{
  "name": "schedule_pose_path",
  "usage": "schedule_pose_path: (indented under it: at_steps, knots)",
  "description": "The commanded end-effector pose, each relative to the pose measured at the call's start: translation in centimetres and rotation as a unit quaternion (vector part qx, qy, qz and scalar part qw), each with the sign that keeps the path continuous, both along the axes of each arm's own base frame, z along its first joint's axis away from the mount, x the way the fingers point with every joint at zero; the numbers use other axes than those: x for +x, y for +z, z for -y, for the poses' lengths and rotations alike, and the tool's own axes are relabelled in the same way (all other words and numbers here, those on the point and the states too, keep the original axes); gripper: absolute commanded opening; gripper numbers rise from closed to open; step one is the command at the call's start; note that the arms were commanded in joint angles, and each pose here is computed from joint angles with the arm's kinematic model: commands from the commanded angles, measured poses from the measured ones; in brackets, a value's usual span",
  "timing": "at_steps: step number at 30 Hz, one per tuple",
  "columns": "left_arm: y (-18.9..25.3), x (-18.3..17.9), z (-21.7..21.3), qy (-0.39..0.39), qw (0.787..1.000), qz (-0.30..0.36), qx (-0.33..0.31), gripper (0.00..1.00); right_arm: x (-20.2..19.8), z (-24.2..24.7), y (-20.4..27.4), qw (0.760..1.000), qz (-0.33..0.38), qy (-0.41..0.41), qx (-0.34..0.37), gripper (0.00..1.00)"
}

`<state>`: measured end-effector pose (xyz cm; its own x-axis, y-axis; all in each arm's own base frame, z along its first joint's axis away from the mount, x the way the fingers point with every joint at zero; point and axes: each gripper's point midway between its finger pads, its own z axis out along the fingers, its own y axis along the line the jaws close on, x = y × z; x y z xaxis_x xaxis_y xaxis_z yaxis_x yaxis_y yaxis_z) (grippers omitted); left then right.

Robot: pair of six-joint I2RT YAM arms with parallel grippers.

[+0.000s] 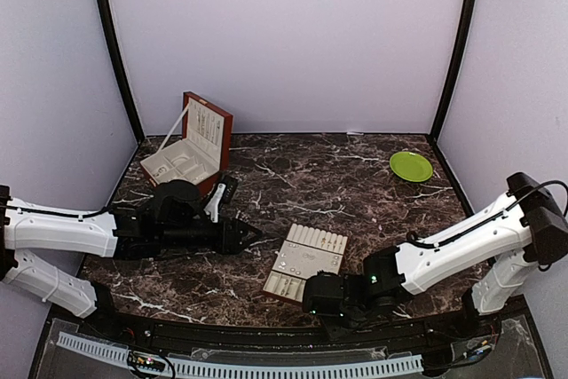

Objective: Organize the mixed jewelry

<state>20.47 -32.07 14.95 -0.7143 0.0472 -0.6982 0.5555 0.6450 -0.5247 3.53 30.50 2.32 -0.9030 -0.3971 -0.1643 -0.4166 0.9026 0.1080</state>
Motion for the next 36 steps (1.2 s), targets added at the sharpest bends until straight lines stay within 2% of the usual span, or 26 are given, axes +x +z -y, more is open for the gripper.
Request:
schedule_pose_path:
  at_steps: [1, 21, 25, 28, 36]
  knots:
    - [0.2, 0.1, -0.5, 0.003, 1.0, 0.008, 0.003, 0.51, -0.4, -0.2, -0.2, 1.0, 0.0, -0.002, -0.007, 0.16]
    - [0.3, 0.3, -0.2, -0.002, 1.0, 0.014, 0.003, 0.51, -1.3, 0.3, -0.8, 1.0, -0.007, -0.007, -0.026, 0.12]
    - [0.3, 0.3, -0.2, -0.003, 1.0, 0.014, 0.004, 0.51, -1.3, 0.4, -1.1, 0.999, -0.007, -0.01, -0.031, 0.08]
    - [0.4, 0.3, -0.3, -0.002, 1.0, 0.016, 0.004, 0.51, -1.2, 0.4, -1.1, 0.999, -0.003, -0.013, -0.03, 0.01]
    - [1.2, 0.5, -0.7, 0.008, 1.0, 0.024, 0.001, 0.51, -0.1, 0.1, 1.3, 1.0, 0.024, -0.019, 0.003, 0.0]
